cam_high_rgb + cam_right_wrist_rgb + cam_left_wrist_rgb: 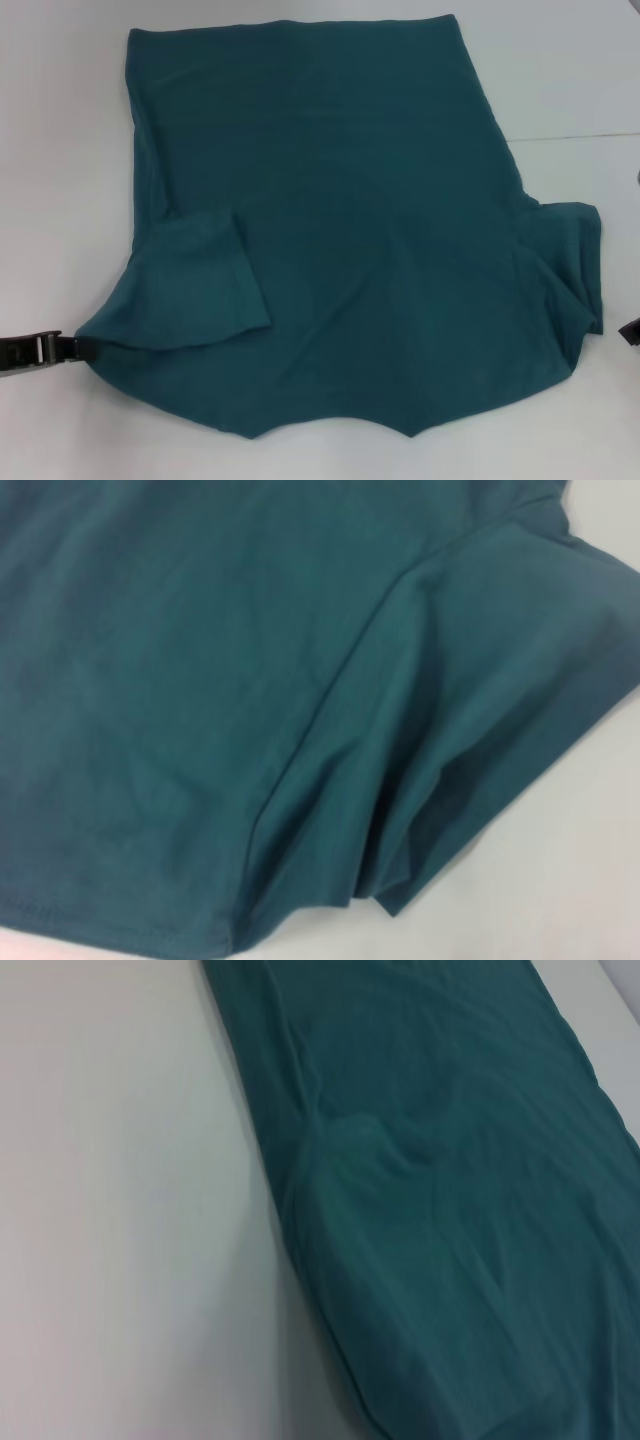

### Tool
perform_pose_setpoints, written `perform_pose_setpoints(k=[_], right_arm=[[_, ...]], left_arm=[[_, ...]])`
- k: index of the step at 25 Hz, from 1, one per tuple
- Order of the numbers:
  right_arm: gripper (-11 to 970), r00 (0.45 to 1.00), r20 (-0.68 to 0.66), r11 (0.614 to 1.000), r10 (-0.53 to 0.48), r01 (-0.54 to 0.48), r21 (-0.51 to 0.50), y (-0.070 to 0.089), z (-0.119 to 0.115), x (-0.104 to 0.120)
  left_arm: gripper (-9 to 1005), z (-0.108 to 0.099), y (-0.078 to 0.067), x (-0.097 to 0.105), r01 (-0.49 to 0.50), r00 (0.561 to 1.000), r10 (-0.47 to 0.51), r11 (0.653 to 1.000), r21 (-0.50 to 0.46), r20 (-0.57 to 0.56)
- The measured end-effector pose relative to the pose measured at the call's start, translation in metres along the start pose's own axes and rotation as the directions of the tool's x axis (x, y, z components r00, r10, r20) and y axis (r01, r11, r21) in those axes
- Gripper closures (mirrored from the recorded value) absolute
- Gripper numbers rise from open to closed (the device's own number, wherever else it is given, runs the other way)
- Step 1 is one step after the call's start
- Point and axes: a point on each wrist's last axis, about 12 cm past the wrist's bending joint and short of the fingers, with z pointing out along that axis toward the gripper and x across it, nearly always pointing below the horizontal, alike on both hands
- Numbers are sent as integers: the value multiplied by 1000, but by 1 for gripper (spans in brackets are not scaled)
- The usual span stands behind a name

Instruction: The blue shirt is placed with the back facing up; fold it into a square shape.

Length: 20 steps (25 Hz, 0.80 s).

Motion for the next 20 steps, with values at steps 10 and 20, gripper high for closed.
perform_pose_setpoints(k=[10, 20], right_arm=[[294, 1000, 6, 1000, -27, 27, 3, 7, 15, -8], [295, 998, 16, 998, -58, 58, 16, 13, 26, -20]], left_arm=[[994, 4, -2, 0, -1, 1000, 1, 1000, 7, -9], [993, 5, -3, 0, -2, 1000, 2, 1000, 6, -7]])
